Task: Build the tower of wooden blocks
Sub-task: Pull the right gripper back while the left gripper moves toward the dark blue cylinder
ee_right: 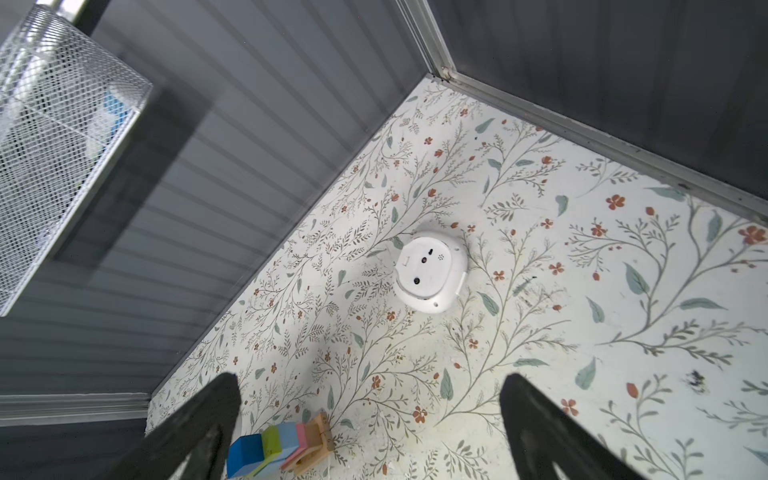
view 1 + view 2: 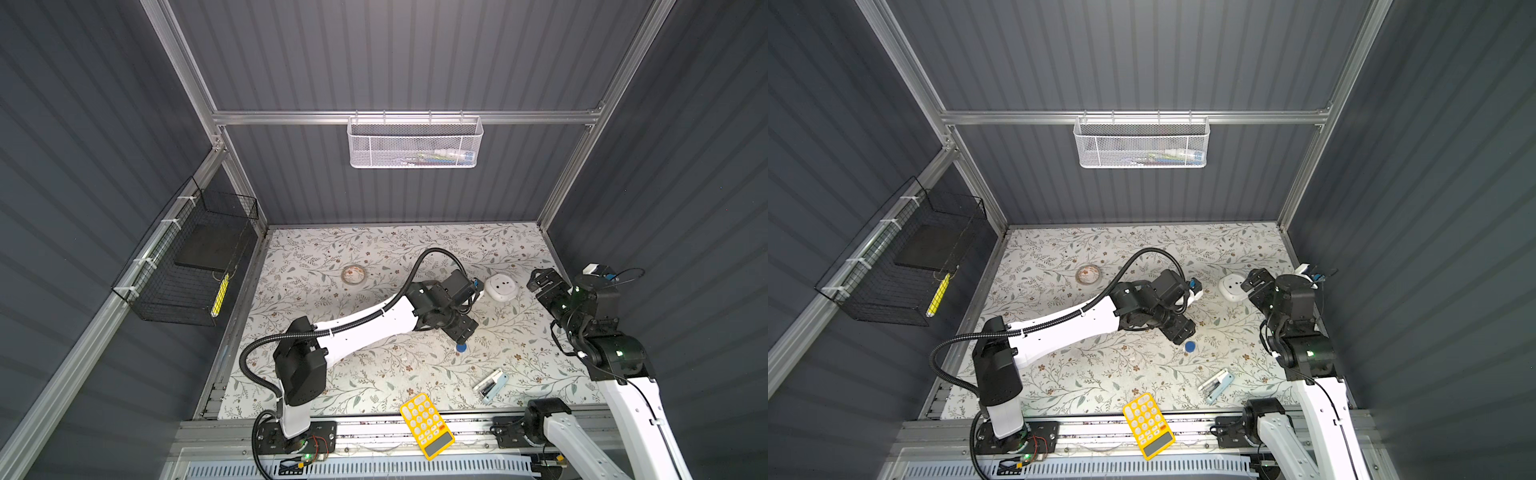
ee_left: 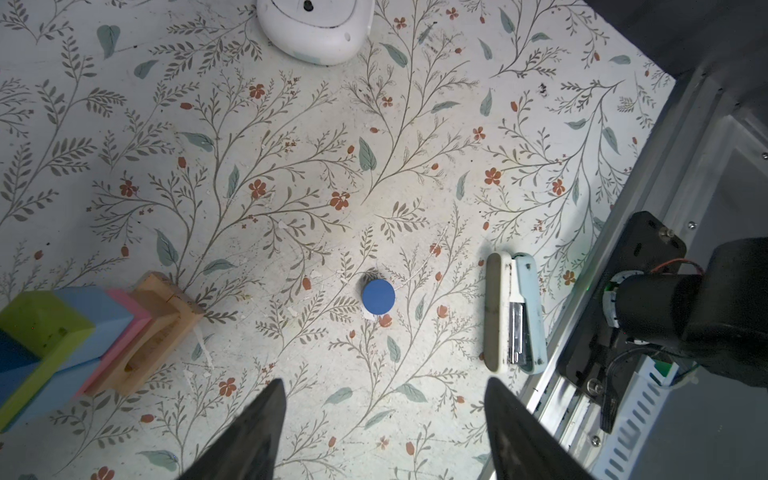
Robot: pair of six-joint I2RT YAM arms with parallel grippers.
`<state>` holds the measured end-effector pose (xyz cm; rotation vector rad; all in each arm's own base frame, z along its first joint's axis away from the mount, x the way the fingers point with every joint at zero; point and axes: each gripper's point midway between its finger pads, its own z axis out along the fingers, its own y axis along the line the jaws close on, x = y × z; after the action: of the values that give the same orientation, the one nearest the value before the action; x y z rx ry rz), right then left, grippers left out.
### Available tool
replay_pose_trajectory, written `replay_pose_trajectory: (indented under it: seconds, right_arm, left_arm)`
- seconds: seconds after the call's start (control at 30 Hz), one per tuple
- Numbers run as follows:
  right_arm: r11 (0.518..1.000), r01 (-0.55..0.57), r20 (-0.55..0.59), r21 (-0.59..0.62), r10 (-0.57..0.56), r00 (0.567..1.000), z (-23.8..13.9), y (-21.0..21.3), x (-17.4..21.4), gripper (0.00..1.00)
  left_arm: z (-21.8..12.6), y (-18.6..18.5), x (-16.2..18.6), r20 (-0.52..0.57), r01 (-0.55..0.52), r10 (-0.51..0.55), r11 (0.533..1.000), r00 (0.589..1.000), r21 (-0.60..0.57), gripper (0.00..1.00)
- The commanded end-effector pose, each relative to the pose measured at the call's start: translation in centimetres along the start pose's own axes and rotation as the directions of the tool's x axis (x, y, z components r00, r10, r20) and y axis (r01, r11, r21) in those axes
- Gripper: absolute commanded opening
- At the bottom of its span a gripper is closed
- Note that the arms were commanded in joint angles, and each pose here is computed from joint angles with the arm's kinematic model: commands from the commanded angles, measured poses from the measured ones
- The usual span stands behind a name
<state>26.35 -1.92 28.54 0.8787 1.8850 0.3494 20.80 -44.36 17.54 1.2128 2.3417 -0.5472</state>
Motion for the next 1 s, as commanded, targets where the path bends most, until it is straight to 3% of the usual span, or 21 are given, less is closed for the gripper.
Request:
replay_pose_trajectory:
  seconds: [0.0,0.4,0.97]
  right_arm:
    - [1.000,-0.016,-0.032,-0.009,0.016,0.999,0.3,-0.6,0.5,0.99]
    - [0.996,-0.083,-0.040,0.037,0.084,0.996,0.6,-3.6,0.3,0.99]
    - [0.994,-0.111,-0.059,0.020,0.112,0.992,1.1,-4.1,0.3,0.99]
  left_arm:
    - [0.5,-0.5,0.4,-0.034,-0.030,0.030,0.999,0.999,-0.017,0.76]
    - [5.3,-0.9,2.2,-0.158,-0.037,0.026,0.997,0.987,-0.065,0.78]
    - [9.8,-0.2,4.2,-0.255,-0.037,-0.001,0.989,0.967,-0.144,0.74]
